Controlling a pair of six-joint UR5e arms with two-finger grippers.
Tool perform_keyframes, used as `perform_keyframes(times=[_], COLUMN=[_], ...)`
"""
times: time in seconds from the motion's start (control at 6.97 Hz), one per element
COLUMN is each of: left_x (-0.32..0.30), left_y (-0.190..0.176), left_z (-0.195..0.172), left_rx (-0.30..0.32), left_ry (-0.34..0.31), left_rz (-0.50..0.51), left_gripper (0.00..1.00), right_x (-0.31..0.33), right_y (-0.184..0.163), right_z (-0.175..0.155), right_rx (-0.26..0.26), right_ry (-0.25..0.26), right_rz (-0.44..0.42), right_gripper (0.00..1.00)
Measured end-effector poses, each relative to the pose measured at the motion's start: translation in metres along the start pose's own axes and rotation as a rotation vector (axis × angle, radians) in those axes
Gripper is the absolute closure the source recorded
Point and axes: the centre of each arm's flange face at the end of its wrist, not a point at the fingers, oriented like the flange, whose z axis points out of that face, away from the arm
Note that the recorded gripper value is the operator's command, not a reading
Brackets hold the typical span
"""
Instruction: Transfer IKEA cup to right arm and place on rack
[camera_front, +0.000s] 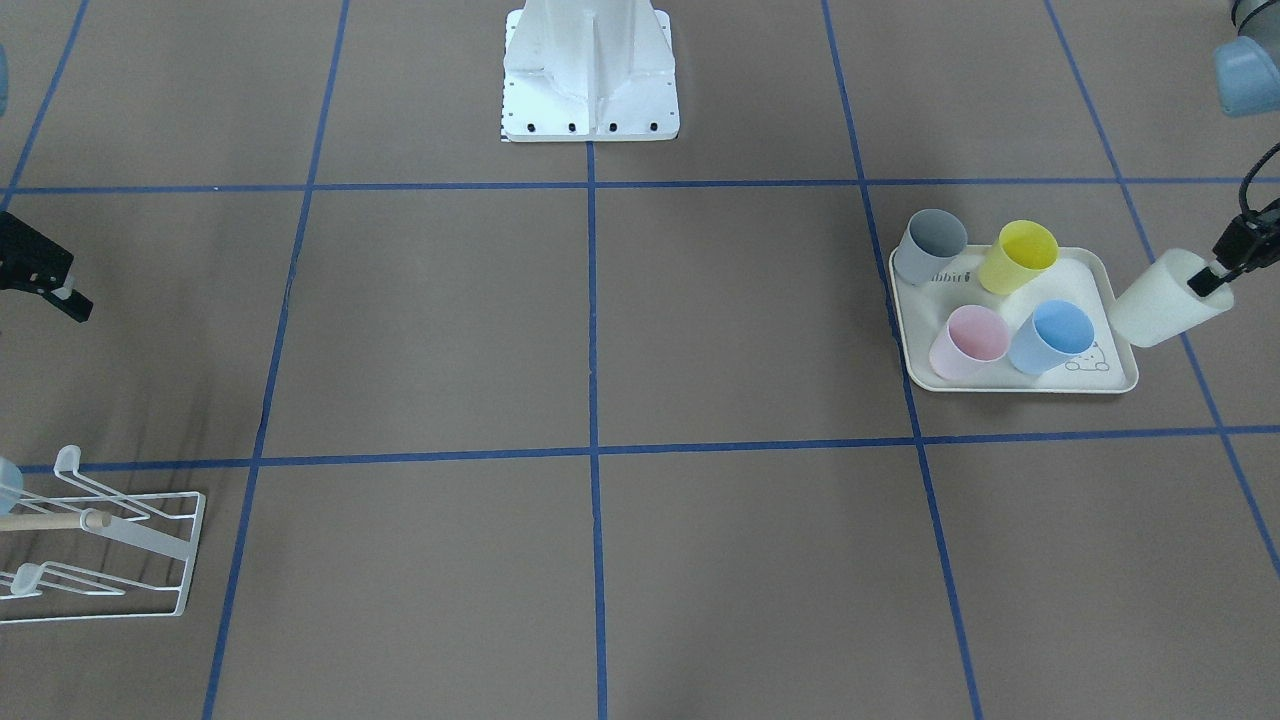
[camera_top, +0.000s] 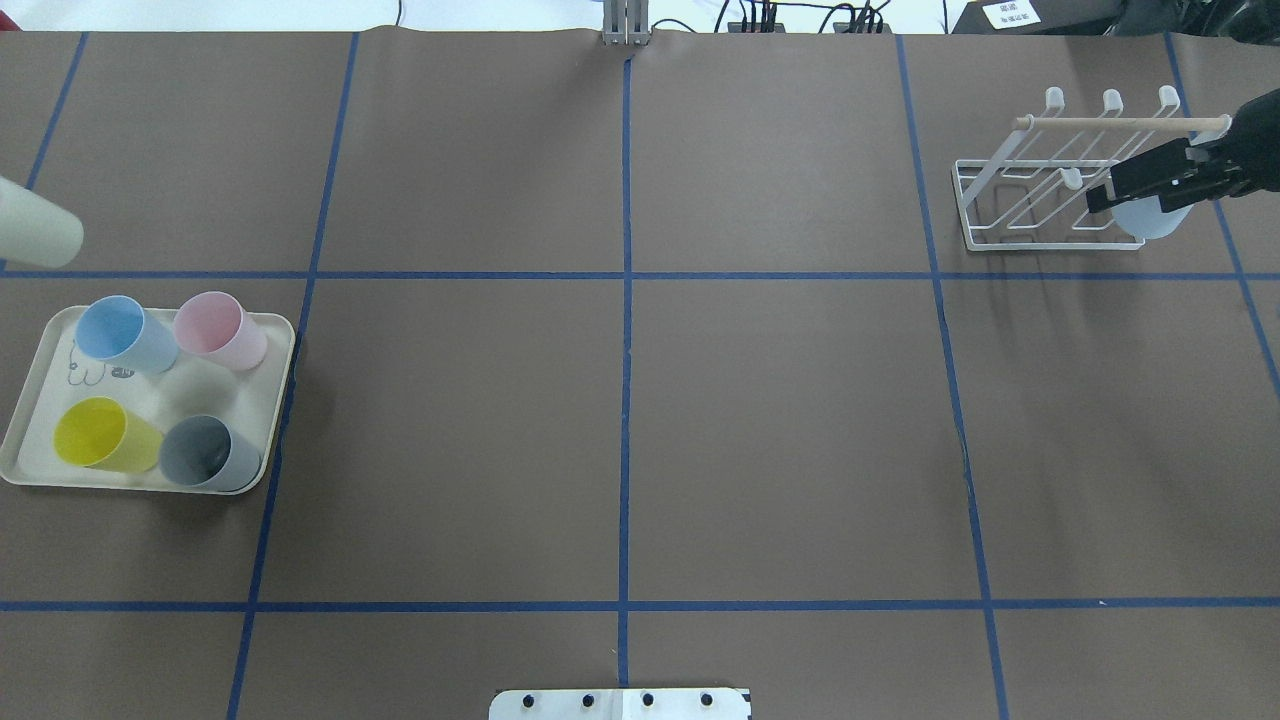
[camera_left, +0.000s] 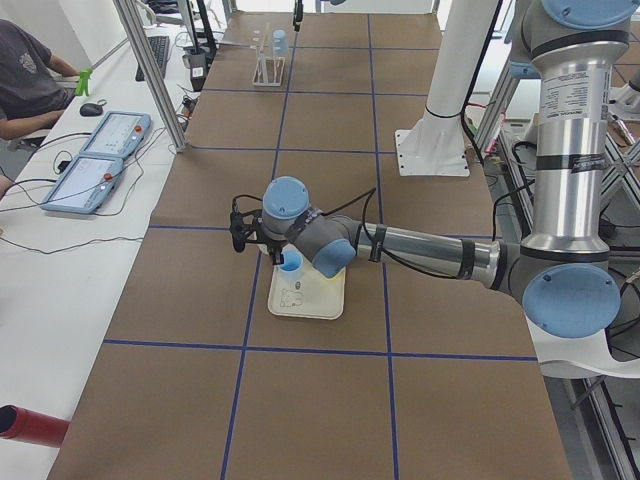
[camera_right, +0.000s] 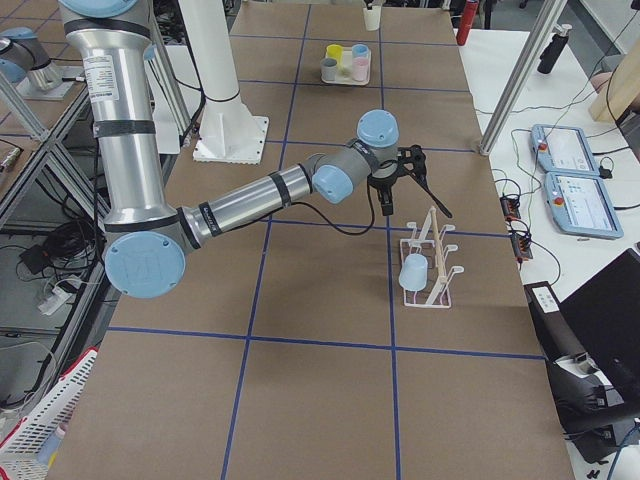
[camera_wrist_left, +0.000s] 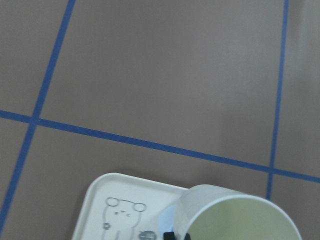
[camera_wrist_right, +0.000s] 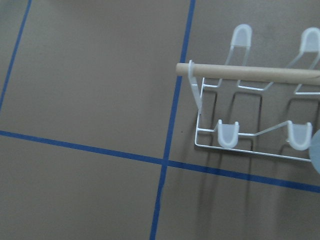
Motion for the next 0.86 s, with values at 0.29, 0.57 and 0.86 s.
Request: perform_keyframes(times=[0.29,0.57,0.86], left_x=[0.089,0.173,0.252], left_y=[0.014,0.038,0.071], left_z=[-0.006,0.008,0.026], left_rx=[-0.053,-0.118,-0.132], left_ry=[0.131,0.250,0.377], left_rz=[-0.087,-0.112,-0.162], left_gripper=[1.00,1.00,1.00], right_x=[-0.042,-0.081,-0.110], right_y=[0.016,0.033,0.041], right_z=[0.018,0.029,0.027], right_rx=[0.017,0.023,0.033], right_ry=[-0.113,-0.243,-0.351], right_rz=[0.061,0.114,0.141], right_gripper=[0.01,0.01,0.01])
